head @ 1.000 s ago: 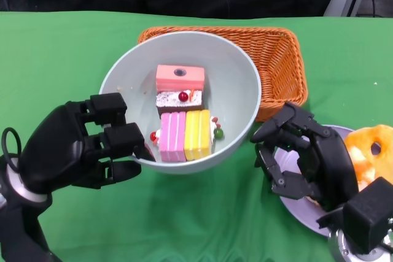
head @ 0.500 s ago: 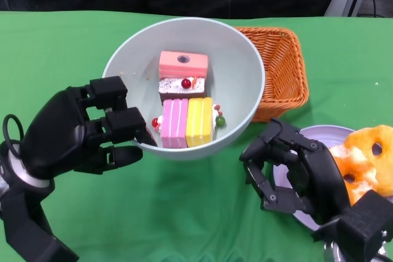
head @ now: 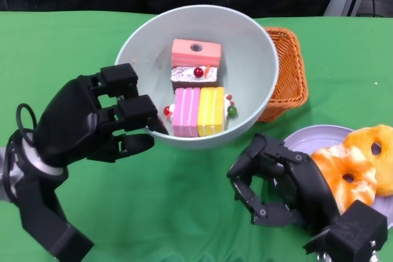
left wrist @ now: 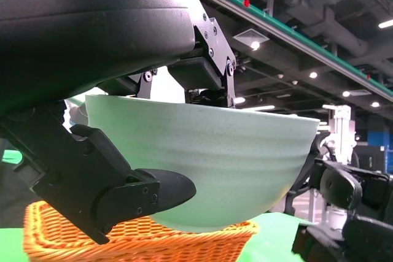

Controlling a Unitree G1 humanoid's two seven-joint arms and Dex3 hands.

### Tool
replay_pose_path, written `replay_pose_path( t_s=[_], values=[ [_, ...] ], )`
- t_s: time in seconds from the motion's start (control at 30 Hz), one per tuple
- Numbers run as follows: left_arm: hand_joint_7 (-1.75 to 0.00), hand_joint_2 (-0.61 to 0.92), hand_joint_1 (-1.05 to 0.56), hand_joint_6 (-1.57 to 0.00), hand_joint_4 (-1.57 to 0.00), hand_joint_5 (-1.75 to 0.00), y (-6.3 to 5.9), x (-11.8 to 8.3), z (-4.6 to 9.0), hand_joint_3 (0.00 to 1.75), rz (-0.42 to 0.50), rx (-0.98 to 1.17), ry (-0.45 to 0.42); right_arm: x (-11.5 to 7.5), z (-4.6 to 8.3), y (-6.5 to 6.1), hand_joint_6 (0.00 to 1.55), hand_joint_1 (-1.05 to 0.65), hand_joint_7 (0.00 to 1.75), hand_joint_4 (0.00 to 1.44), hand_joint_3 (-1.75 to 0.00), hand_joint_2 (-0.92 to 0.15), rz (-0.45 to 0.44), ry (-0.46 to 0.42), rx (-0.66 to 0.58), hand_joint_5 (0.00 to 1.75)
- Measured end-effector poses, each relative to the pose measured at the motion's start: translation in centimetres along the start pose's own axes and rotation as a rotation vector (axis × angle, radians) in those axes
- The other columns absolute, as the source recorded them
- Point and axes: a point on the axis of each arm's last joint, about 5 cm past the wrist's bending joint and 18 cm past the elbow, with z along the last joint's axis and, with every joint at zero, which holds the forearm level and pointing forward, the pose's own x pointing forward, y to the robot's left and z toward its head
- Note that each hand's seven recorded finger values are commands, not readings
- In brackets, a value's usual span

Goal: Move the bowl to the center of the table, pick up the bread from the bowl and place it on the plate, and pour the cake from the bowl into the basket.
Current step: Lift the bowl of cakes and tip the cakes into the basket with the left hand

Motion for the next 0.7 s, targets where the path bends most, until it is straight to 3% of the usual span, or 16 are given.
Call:
replay_pose_path(
  t_s=[0.2,0.7],
  values=[
    [-1.47,0.52,-0.10,-0.67,-0.65,-1.75,-0.5,0.8,0.0,1.07,-0.044,-0.019,0.013,-0.2,-0.2,0.7,0.61,-0.18,1.45,0.69,-0.94,-0.57,0.019,0.008,0.043,1.67],
    [-1.51,0.58,-0.13,-0.65,-0.65,-1.75,-1.9,3.8,-0.1,1.04,-0.108,-0.059,0.061,-0.7,-1.0,1.8,0.64,-0.25,1.44,0.71,-1.01,-0.50,0.072,0.043,0.085,1.72]
  ],
)
